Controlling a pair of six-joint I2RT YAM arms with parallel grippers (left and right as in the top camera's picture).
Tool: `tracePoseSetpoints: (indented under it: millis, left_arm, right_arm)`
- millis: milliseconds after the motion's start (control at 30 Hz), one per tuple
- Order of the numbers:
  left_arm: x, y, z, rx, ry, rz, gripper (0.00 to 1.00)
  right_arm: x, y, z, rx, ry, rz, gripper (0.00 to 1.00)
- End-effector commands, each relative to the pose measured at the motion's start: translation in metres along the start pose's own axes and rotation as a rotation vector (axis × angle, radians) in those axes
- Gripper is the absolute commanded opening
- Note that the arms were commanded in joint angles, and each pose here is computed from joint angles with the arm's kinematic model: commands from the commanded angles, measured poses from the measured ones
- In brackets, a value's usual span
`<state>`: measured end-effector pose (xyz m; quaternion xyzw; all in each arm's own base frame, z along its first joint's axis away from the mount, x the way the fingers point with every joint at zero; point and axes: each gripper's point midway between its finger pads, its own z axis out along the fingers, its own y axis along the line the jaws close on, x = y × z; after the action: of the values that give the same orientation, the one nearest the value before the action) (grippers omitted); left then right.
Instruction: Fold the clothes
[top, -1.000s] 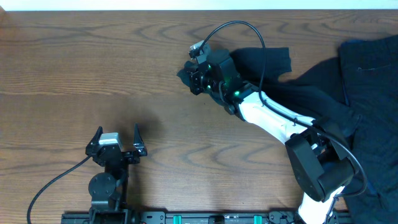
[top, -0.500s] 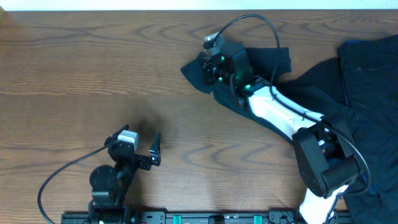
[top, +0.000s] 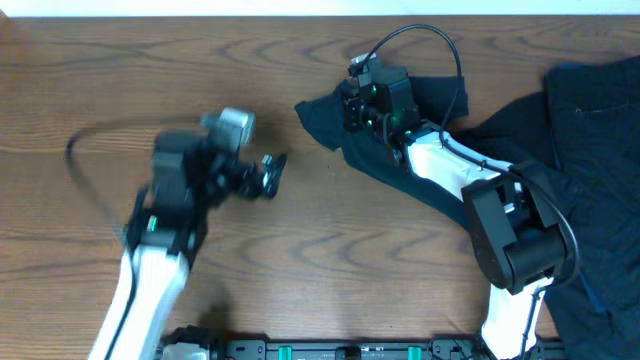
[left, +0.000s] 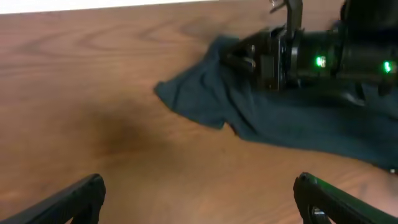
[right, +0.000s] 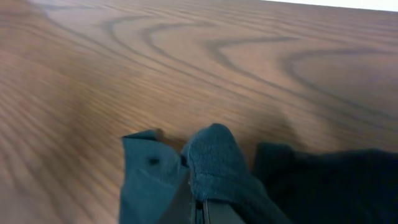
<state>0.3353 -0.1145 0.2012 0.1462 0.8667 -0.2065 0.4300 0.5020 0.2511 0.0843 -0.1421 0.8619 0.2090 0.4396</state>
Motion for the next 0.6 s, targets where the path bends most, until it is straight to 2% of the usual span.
tracePoseSetpoints:
  millis: [0,133,233,367,567]
  left_arm:
    - [-0.025,-0.005,0.027,0.044,0.020,0.026,0.98]
    - [-0.038,0.000,0.057,0.077,-0.021,-0.015,0.98]
    - [-0.038,0.001,0.069,0.096,-0.028,-0.012,0.98]
    - [-0.025,0.008,0.086,0.094,0.008,-0.024,1.00]
    - [-0.001,0.003,0.119,0.123,0.068,-0.024,0.94]
  right_arm:
    - [-0.008,-0.027,-0.003,0.054,-0.024,0.016,0.01]
    - [-0.012,-0.052,-0.008,0.083,-0.034,0.081,0.01]
    - [-0.014,-0.057,-0.011,0.031,-0.031,0.099,0.01]
    - [-0.008,-0.079,-0.017,0.042,-0.005,0.179,0.01]
    - [0.020,-0.116,-0.030,0.099,0.102,0.258,0.01]
